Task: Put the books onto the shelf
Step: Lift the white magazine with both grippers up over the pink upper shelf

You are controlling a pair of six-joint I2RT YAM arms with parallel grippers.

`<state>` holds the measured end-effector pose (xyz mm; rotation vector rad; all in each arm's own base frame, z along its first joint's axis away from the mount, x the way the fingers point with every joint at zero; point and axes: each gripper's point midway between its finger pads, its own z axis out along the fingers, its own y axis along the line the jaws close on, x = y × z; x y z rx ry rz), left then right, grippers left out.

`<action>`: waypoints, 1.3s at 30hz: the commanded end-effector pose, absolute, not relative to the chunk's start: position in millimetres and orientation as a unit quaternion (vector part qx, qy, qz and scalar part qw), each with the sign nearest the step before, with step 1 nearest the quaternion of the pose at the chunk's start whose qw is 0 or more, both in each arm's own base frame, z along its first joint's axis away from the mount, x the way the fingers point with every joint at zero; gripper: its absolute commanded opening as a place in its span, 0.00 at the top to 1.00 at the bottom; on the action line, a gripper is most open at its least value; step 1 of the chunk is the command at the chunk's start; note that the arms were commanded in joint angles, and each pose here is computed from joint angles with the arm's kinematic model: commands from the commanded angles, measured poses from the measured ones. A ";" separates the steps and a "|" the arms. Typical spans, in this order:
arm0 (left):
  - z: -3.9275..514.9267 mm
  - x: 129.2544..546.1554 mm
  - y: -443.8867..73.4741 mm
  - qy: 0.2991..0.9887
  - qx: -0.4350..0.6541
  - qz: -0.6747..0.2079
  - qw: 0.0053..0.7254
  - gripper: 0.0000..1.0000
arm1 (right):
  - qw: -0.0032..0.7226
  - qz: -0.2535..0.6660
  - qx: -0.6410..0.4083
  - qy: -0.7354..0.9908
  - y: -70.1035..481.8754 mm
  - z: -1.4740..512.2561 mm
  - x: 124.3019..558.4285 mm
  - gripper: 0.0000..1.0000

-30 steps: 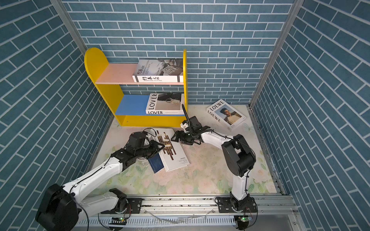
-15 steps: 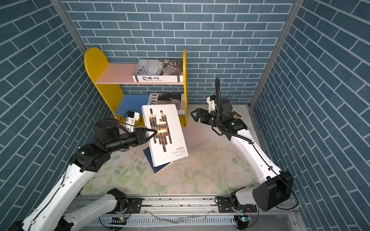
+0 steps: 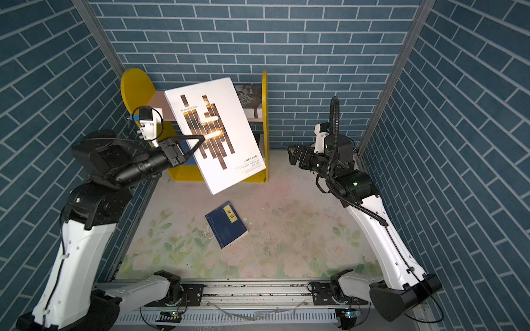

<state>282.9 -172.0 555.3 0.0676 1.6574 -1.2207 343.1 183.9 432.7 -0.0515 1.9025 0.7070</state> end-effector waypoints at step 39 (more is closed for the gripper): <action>598.8 532.2 -144.3 0.491 -0.305 -0.506 0.640 0.87 | 0.740 0.348 -0.043 0.575 283.2 600.1 479.2 0.02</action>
